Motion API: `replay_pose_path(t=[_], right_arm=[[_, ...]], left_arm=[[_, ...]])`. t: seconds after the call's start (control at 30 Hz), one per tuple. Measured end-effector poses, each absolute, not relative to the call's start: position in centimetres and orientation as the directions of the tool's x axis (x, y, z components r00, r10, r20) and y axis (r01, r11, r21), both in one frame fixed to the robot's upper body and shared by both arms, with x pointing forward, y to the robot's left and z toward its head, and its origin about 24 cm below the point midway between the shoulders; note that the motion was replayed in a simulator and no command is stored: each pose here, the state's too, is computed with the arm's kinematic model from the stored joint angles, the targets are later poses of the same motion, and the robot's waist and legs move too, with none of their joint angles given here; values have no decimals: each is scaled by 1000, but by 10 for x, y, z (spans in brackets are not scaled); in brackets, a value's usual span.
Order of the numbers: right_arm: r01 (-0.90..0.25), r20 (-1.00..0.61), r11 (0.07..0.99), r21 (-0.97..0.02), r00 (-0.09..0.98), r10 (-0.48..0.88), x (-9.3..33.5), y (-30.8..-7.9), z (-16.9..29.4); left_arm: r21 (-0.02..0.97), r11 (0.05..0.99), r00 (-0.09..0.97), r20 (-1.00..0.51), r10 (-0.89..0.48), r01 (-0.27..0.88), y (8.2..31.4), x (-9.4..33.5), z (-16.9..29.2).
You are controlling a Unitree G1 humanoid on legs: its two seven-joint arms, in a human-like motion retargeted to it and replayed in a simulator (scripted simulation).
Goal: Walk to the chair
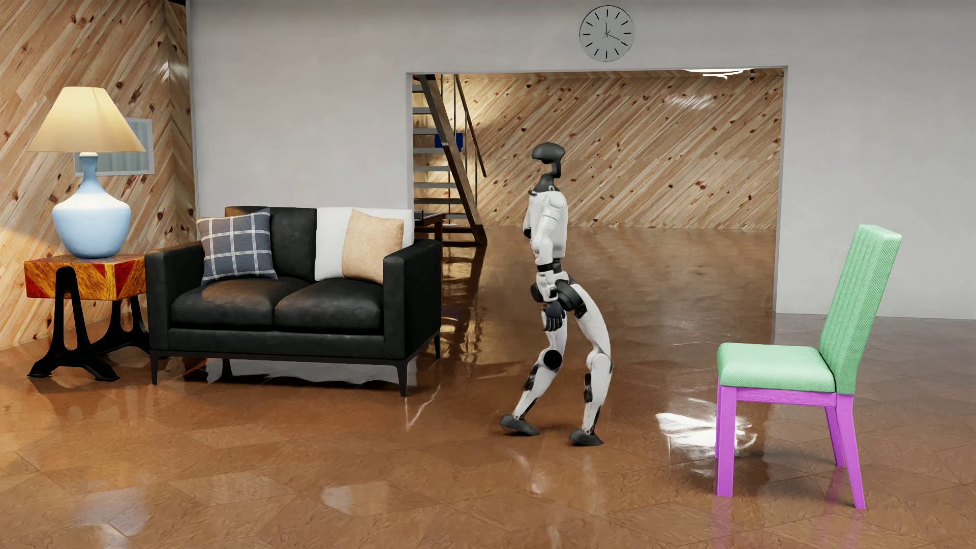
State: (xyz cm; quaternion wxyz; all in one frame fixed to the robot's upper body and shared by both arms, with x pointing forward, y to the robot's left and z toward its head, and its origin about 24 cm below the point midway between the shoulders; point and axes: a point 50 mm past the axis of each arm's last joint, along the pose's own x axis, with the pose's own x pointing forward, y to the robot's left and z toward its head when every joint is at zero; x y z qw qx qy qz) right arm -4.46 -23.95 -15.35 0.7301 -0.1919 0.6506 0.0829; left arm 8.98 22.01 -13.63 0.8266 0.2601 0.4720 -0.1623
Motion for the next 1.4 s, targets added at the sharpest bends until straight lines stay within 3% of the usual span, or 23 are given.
replay_pose_path(t=[0.03,0.13,0.23,0.47,0.53,0.6,0.67,0.73,0.83,0.93,1.0,1.07,1.13,1.2,1.23,1.3,1.33,1.4], right_arm=[[-382,-981,907,-177,140,-132,-40,-241,-155],[-368,-959,894,-254,215,-184,-7,-262,-152],[-360,-940,895,-264,302,-156,15,-256,-148],[-382,-849,874,-301,524,-63,88,-238,-133],[-365,-839,876,-315,538,-78,94,-242,-130],[-365,-874,882,-299,476,-99,73,-246,-137],[-384,-899,881,-277,427,-97,58,-243,-143],[-407,-931,882,-237,355,-86,30,-238,-149],[-469,-972,867,-169,225,-68,-16,-232,-153],[-482,-991,869,-114,115,-67,-55,-229,-152],[-482,-995,871,-96,72,-70,-72,-229,-149],[-490,-996,868,-83,31,-78,-83,-231,-149],[-511,-995,855,-88,8,-98,-78,-234,-153],[-474,-993,875,-102,106,-59,-51,-221,-157],[-459,-983,881,-118,182,-37,-29,-216,-158],[-426,-929,892,-149,369,21,27,-200,-152],[-395,-888,901,-181,460,23,54,-201,-144],[-362,-778,906,-220,626,61,105,-194,-122]], left_arm=[[268,839,511,-859,-14,474,216,94,-138],[208,806,497,-859,-120,554,183,94,-142],[128,776,372,-917,-144,617,173,52,-155],[12,754,39,-999,-18,657,208,-62,-159],[-19,716,-40,-999,12,697,215,-80,-158],[-38,711,-66,-998,11,702,214,-89,-157],[-24,722,-12,-1000,-22,691,206,-75,-158],[29,700,104,-992,-65,713,198,-33,-162],[187,775,389,-918,-81,604,200,56,-150],[327,824,657,-750,-72,463,208,145,-113],[384,830,762,-644,-72,404,212,182,-87],[387,848,788,-613,-56,361,214,189,-80],[334,867,715,-698,-35,369,213,160,-103],[295,829,605,-794,-64,476,204,130,-125],[261,809,527,-847,-69,526,201,107,-137],[205,831,413,-910,-32,517,209,56,-148],[140,799,254,-967,-16,584,206,18,-163],[52,757,109,-994,-25,651,206,-35,-162]])
